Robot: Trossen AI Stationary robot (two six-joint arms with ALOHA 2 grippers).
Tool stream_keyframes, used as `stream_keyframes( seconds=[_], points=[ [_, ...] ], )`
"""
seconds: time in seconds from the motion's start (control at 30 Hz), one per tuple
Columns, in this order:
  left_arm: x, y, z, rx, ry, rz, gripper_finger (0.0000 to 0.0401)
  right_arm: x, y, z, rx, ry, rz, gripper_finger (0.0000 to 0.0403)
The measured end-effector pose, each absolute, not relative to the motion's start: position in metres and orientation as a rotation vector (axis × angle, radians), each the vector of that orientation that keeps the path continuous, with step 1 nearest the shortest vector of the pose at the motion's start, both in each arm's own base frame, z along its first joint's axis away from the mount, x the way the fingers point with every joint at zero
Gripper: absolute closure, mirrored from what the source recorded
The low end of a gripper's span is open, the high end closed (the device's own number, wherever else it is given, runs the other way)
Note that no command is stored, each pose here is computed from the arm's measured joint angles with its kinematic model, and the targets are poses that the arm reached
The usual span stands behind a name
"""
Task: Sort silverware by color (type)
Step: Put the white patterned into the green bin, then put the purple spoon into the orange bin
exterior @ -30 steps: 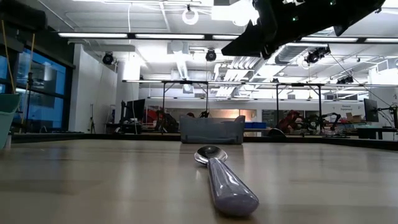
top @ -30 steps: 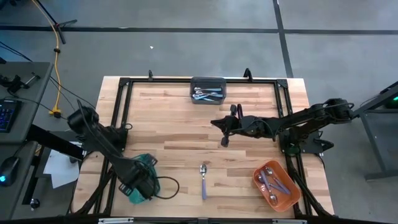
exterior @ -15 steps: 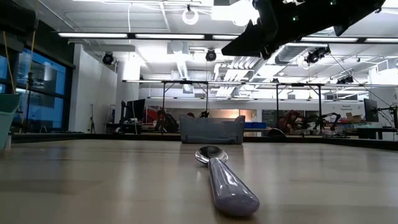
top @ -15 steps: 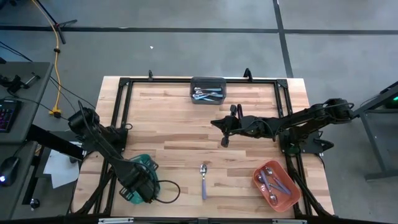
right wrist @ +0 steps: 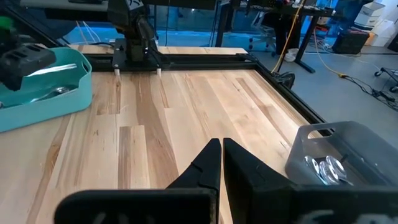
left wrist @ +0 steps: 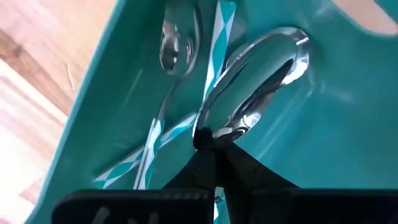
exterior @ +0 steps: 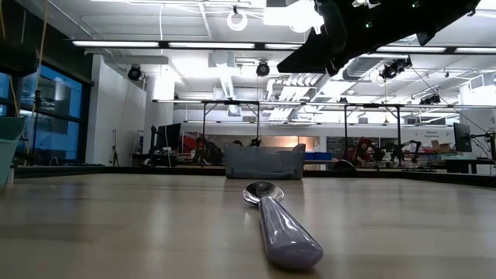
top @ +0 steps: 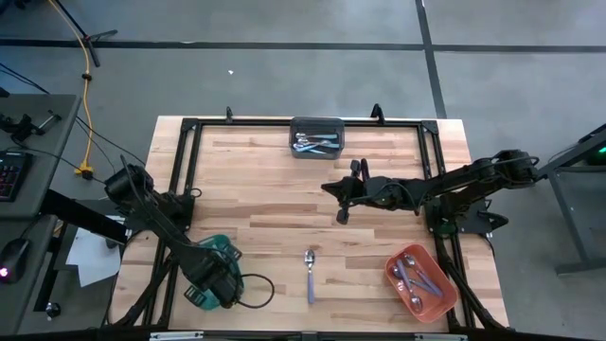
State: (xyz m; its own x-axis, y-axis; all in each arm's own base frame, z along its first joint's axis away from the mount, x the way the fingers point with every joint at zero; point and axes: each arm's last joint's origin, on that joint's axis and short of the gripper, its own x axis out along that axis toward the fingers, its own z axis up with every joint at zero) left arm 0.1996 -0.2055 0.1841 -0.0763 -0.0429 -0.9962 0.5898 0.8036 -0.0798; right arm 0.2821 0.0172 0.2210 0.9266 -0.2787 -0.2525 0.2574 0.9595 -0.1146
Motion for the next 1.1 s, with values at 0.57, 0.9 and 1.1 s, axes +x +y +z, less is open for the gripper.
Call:
stream_keyframes(
  seconds=[0.57, 0.9, 1.1],
  points=[
    [0.197, -0.206, 0.188, 0.369, 1.576, -0.452, 0.0338, 0.28, 0.02, 0.214, -0.051, 0.339, -0.259, 0.0387],
    [0.192, -0.182, 0.228, 0.131, 1.167, -0.318, 0.0397, 0.278, 0.049, 0.195, 0.155, 0.434, -0.197, 0.0307],
    [0.191, -0.156, 0.215, -0.065, 0.807, -0.357, 0.04, 0.288, 0.069, 0.162, 0.33, 0.543, -0.094, 0.0257]
  ],
)
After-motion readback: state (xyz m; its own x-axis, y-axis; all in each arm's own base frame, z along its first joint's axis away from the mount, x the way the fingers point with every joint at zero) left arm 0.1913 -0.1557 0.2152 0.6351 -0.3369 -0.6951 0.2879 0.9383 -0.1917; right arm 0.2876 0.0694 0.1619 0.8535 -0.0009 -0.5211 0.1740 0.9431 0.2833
